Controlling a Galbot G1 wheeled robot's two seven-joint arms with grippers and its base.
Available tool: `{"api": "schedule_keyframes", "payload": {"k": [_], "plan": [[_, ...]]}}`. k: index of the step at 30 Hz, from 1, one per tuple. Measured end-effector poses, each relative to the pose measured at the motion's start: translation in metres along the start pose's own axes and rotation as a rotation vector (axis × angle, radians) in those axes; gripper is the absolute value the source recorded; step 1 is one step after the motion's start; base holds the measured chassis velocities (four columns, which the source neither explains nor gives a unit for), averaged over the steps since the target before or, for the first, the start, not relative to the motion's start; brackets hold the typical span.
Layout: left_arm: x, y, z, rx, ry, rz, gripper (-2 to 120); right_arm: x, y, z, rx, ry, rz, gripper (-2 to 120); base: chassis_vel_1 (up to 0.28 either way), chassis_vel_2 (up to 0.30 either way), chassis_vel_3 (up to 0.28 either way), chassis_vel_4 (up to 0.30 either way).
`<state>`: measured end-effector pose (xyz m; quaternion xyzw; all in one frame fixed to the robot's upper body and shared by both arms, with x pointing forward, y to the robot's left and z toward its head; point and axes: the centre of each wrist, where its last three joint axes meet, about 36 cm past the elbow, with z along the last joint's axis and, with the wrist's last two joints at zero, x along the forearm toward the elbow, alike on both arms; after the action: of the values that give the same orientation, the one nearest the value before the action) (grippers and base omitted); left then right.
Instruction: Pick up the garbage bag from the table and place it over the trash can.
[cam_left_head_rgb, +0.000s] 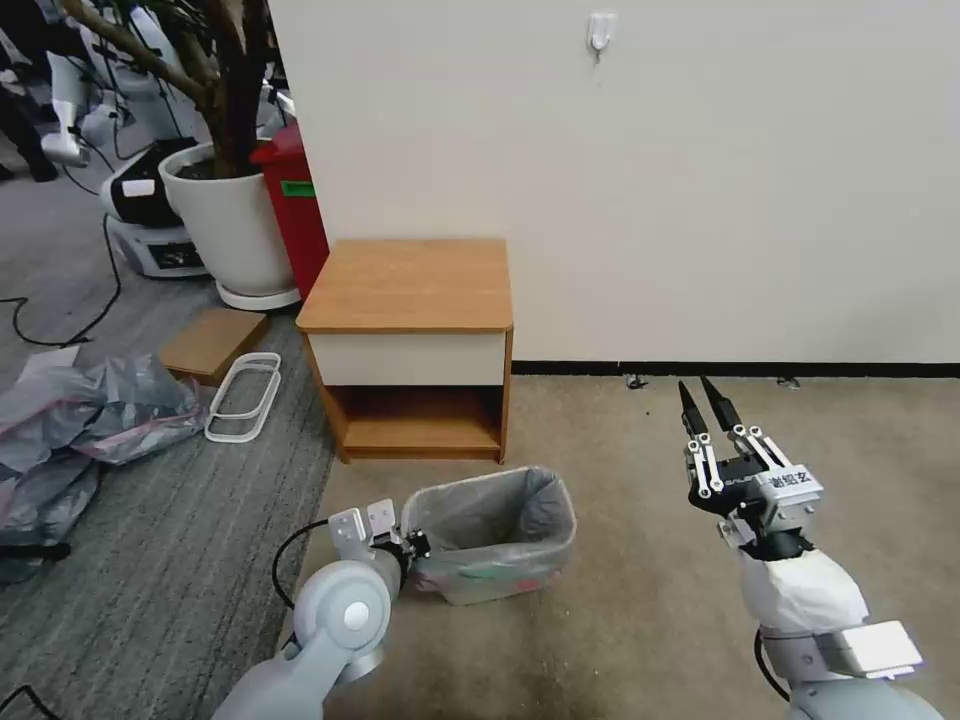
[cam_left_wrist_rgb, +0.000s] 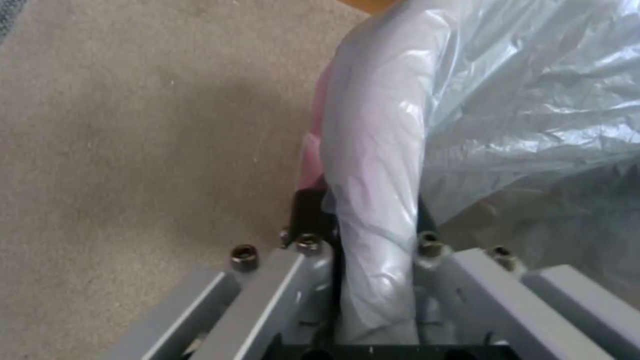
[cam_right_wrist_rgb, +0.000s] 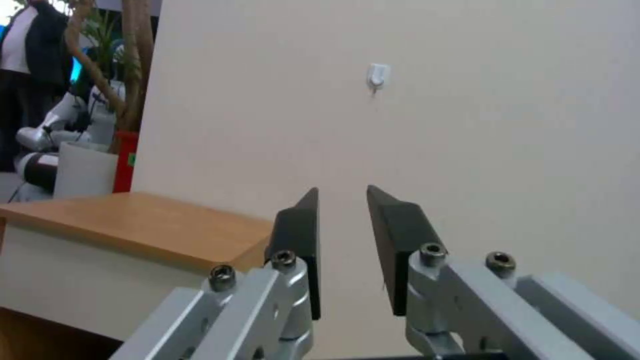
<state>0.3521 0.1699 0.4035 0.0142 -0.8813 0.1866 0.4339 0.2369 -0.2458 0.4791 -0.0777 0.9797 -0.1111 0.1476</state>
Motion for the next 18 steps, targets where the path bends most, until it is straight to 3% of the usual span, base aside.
{"api": "schedule_keyframes", "payload": {"k": [12,14,16,18], "plan": [[0.003,-0.003,-0.003,0.019,-0.086,0.092,58,0.004,0.005,0.003,-0.021,0.009,0.009,20,0.0,0.0,0.0,0.0],[0.005,-0.001,-0.002,0.006,-0.114,0.104,69,0.005,0.006,0.003,-0.029,0.011,0.013,21,0.0,0.0,0.0,0.0],[0.006,0.0,-0.002,-0.002,-0.124,0.108,69,0.005,0.006,0.003,-0.034,0.012,0.015,22,0.0,0.0,0.0,0.0],[0.011,0.006,0.0,-0.043,-0.17,0.118,81,0.006,0.007,0.002,-0.069,0.016,0.022,30,0.0,0.0,0.0,0.0]]}}
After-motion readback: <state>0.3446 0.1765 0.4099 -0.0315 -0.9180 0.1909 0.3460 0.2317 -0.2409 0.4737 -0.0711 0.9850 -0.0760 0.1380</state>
